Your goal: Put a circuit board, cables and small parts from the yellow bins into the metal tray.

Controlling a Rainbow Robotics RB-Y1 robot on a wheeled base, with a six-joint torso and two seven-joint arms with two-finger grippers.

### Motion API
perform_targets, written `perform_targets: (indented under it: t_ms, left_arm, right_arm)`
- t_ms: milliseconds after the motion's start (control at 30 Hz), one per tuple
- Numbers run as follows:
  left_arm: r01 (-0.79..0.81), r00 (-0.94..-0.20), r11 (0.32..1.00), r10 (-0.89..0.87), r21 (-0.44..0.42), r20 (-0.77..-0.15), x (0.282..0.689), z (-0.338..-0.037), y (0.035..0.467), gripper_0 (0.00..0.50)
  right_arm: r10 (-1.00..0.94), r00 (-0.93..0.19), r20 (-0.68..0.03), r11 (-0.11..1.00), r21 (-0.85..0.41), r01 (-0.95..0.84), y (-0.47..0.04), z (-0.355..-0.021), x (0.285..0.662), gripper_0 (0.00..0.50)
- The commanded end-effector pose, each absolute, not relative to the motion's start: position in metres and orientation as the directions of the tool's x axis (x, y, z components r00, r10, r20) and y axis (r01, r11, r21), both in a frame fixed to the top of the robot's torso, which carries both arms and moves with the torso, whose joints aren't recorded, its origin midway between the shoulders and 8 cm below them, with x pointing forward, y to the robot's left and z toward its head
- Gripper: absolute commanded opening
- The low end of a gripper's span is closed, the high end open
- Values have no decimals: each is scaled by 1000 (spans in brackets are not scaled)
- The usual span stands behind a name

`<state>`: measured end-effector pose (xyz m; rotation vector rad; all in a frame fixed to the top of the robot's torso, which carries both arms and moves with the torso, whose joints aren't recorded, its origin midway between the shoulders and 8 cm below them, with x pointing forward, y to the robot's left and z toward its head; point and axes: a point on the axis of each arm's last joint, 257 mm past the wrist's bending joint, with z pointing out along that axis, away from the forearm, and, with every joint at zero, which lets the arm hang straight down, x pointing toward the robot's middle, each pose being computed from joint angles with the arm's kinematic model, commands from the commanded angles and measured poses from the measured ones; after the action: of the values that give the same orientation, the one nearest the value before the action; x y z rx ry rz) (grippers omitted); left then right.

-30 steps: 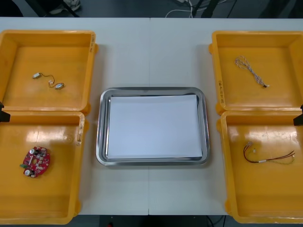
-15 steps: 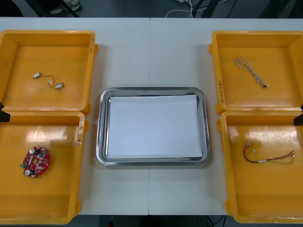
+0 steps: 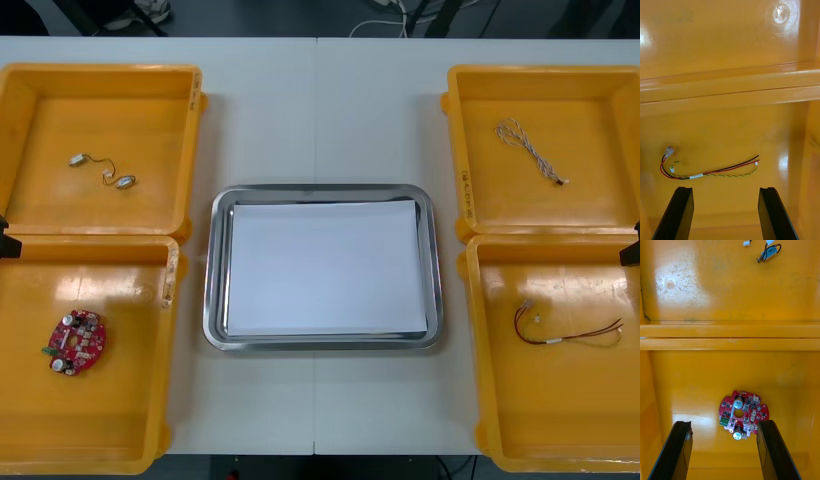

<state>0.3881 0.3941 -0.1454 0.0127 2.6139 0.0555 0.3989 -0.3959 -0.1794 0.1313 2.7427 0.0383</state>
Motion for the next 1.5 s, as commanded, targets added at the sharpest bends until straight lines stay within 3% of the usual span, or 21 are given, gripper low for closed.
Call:
perform_targets:
  t_ms: [33,1500]
  left_arm:
    - [47,-855,996,80,78,-512,383,-141,396,500]
    - [47,-855,996,80,78,-512,383,-141,396,500]
  right_arm:
    - [69,-916,-396,998,33,61,-391,-173,405,500]
    - [69,-916,-396,998,33,61,-391,-173,405,500]
